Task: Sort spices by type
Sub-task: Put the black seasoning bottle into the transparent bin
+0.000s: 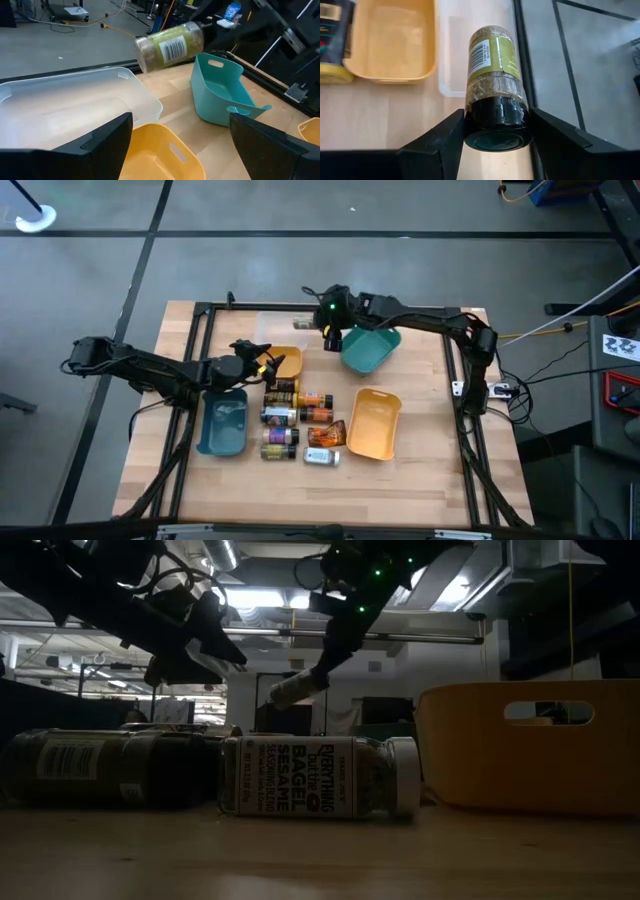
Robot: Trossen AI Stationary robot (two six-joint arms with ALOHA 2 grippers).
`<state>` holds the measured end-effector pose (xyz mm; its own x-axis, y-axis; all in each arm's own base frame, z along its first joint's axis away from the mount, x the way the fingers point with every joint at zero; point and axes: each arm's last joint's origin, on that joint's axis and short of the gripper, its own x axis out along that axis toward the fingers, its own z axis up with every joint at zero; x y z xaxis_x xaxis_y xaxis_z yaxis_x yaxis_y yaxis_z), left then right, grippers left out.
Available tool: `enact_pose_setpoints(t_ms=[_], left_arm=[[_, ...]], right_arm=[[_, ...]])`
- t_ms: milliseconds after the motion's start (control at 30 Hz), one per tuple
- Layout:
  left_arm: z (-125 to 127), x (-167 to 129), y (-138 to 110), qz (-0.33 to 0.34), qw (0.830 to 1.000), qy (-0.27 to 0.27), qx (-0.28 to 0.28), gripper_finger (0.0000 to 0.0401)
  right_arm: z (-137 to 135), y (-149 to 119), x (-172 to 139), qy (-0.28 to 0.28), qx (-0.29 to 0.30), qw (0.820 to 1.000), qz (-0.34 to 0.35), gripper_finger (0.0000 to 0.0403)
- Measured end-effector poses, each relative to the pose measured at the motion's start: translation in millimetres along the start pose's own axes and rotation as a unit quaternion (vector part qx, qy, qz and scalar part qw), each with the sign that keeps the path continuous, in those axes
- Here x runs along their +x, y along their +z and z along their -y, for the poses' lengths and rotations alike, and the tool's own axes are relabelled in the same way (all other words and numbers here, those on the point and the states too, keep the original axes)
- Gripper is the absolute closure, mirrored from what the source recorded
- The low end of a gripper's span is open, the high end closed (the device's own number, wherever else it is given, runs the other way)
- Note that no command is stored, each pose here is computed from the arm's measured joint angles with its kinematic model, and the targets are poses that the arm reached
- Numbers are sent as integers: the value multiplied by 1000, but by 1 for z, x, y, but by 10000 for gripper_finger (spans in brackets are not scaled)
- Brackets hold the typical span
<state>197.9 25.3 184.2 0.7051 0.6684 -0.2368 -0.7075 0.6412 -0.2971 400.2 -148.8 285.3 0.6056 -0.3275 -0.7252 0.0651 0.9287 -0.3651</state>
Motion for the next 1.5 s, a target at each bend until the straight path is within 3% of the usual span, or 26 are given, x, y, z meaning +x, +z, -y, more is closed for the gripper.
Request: enact_pose_setpoints(t_ms=[233, 500, 667, 833, 1133, 1500], left_arm=[[-5, 8, 4, 19, 999, 23, -31, 81], [-18, 37, 8, 76, 992, 65, -73, 81], [-26, 54, 5, 70, 990, 99, -75, 81], [-26, 66, 5, 57, 991, 99, -73, 81], [-27, 71, 3, 42, 992, 105, -63, 81], [-43, 76, 5, 34, 987, 147, -63, 81]], right_arm=[[2, -4, 2, 13, 2, 1000, -8, 191], [1, 0, 2, 47, 3, 999, 24, 191], [2, 2, 2, 40, 5, 998, 38, 191], [2, 3, 11, 38, 6, 998, 43, 191], [-8, -8, 43, 58, 4, 998, 9, 191], [-8, -9, 48, 54, 4, 999, 6, 191]])
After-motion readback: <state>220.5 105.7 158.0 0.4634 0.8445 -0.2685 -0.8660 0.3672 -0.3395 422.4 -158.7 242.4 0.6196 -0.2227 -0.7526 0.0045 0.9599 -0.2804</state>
